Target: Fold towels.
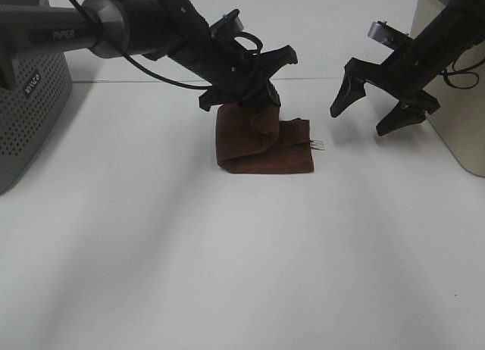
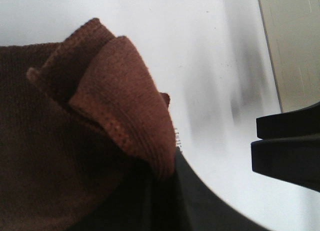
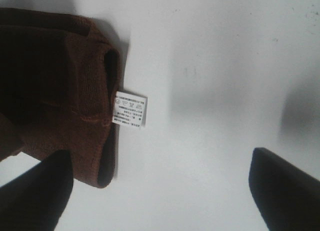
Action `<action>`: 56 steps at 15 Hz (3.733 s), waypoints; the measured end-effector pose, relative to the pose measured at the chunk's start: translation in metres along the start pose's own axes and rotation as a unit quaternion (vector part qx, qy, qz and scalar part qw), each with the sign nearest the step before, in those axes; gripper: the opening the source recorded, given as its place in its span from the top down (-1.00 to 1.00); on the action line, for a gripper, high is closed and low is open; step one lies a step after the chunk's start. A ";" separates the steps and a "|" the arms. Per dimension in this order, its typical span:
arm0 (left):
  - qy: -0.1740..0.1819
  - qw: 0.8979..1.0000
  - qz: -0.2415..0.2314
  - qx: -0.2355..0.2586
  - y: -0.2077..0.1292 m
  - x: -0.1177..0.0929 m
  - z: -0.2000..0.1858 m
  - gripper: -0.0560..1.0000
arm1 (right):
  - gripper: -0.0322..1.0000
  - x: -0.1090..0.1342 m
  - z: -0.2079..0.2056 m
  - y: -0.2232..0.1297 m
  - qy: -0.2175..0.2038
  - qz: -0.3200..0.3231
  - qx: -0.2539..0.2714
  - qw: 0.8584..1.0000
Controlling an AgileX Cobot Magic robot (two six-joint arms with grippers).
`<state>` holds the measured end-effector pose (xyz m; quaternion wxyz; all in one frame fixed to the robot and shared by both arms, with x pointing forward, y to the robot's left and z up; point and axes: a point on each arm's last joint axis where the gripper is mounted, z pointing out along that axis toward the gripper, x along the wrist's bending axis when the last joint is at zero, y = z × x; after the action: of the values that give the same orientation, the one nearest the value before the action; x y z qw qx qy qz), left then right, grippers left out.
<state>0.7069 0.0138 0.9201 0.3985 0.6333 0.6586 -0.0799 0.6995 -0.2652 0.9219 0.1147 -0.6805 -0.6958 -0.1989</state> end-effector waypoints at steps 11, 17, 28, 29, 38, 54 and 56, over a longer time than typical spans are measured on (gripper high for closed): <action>-0.048 0.998 0.010 0.024 -0.008 -0.003 0.008 -0.37 | -0.83 0.001 0.000 0.000 0.005 0.003 0.000 1.000; 0.007 0.998 0.059 -0.029 0.066 0.043 -0.079 -0.38 | -0.82 0.038 -0.008 0.004 0.207 -0.023 -0.024 0.978; 0.051 0.995 0.076 0.026 0.069 0.072 -0.094 -0.38 | -0.82 0.063 0.065 0.009 0.238 -0.030 -0.054 0.969; 0.051 0.995 0.076 0.027 0.068 0.072 -0.094 -0.38 | -0.82 0.055 0.063 0.010 0.231 -0.020 -0.054 0.971; 0.049 0.995 0.076 0.046 0.065 0.072 -0.095 -0.38 | -0.81 0.023 0.034 0.005 0.108 -0.022 -0.014 0.994; 0.247 0.945 0.213 -0.039 0.005 -0.032 -0.387 -0.38 | -0.81 0.175 -0.158 -0.141 -0.168 -0.172 -0.043 0.970; 0.276 0.940 0.198 -0.032 -0.037 -0.020 -0.411 -0.38 | -0.81 0.160 -0.162 -0.175 -0.181 -0.162 -0.025 0.970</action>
<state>0.4974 0.2423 1.1929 0.2286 0.7354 0.6059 0.1996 0.5002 -0.1901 1.1142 -0.0642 -0.5861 -0.8007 -0.1057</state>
